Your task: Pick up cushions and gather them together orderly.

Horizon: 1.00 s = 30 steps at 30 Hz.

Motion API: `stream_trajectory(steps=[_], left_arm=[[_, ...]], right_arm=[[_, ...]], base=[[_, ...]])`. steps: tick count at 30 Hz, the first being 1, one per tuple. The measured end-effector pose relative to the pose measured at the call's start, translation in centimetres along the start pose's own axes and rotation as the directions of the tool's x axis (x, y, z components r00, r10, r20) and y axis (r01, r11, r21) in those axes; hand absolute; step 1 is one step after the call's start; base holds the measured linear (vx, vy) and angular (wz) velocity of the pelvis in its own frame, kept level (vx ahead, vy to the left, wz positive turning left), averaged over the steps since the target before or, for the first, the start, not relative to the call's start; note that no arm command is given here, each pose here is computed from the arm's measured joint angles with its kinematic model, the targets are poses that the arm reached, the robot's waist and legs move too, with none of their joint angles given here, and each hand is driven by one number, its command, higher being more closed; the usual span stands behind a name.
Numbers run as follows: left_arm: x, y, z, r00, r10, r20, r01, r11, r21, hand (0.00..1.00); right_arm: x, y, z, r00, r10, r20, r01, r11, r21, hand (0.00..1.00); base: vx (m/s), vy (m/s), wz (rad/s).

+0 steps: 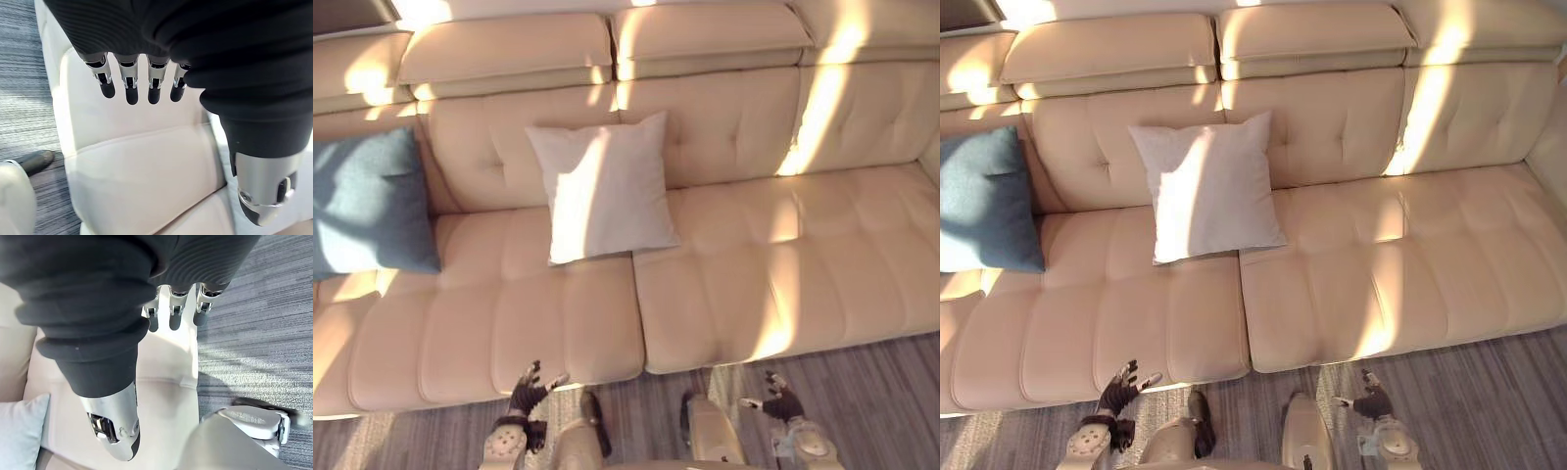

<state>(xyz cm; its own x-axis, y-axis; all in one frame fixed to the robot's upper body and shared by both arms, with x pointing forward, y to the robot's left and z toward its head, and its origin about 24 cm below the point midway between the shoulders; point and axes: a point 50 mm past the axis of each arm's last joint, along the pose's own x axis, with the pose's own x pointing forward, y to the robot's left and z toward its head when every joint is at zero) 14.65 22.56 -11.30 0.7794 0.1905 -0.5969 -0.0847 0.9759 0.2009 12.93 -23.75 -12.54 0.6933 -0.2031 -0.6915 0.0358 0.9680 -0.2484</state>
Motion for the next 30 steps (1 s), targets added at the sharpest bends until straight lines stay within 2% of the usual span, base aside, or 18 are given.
stream_trajectory(steps=[3, 6, 8, 14, 23, 30], left_arm=[[-0.2, -0.4, 0.2, 1.0, 0.012, 0.011, -0.011, 1.0, -0.021, 0.0], [-0.2, -2.6, 0.2, 1.0, -0.03, 0.009, 0.031, 0.998, -0.06, 0.0], [0.0, -3.9, 0.7, 0.998, -0.057, 0.018, 0.058, 0.995, -0.084, 0.0], [-0.2, -3.8, 0.7, 0.998, -0.05, 0.029, 0.052, 0.994, -0.091, 0.0], [-0.1, -3.2, 0.6, 0.999, -0.037, 0.02, 0.039, 0.997, -0.073, 0.0], [0.5, -2.6, 1.9, 0.998, -0.024, 0.061, 0.027, 0.998, -0.052, 0.0]], right_arm=[[0.1, 0.1, 0.3, 1.0, 0.01, 0.009, -0.01, 1.0, -0.027, 0.0], [0.8, -1.2, 2.5, 0.996, -0.029, 0.09, 0.031, 0.999, -0.023, 0.0], [1.1, -2.1, 2.7, 0.994, -0.074, 0.078, 0.073, 0.997, 0.017, 0.0], [0.8, -1.6, 2.3, 0.995, -0.08, 0.067, 0.076, 0.995, 0.059, 0.0], [0.3, -1.7, 1.1, 0.995, -0.096, 0.035, 0.093, 0.992, 0.083, 0.0], [1.0, -1.1, 3.6, 0.989, -0.088, 0.118, 0.076, 0.992, 0.103, 0.0]], base=[[-0.22, -0.219, 0.06], [-0.34, -0.185, -0.29], [-0.44, -0.156, 0.21], [-0.28, -0.054, 0.03], [-0.1, 0.12, -0.38], [0.03, 0.067, -1.45]])
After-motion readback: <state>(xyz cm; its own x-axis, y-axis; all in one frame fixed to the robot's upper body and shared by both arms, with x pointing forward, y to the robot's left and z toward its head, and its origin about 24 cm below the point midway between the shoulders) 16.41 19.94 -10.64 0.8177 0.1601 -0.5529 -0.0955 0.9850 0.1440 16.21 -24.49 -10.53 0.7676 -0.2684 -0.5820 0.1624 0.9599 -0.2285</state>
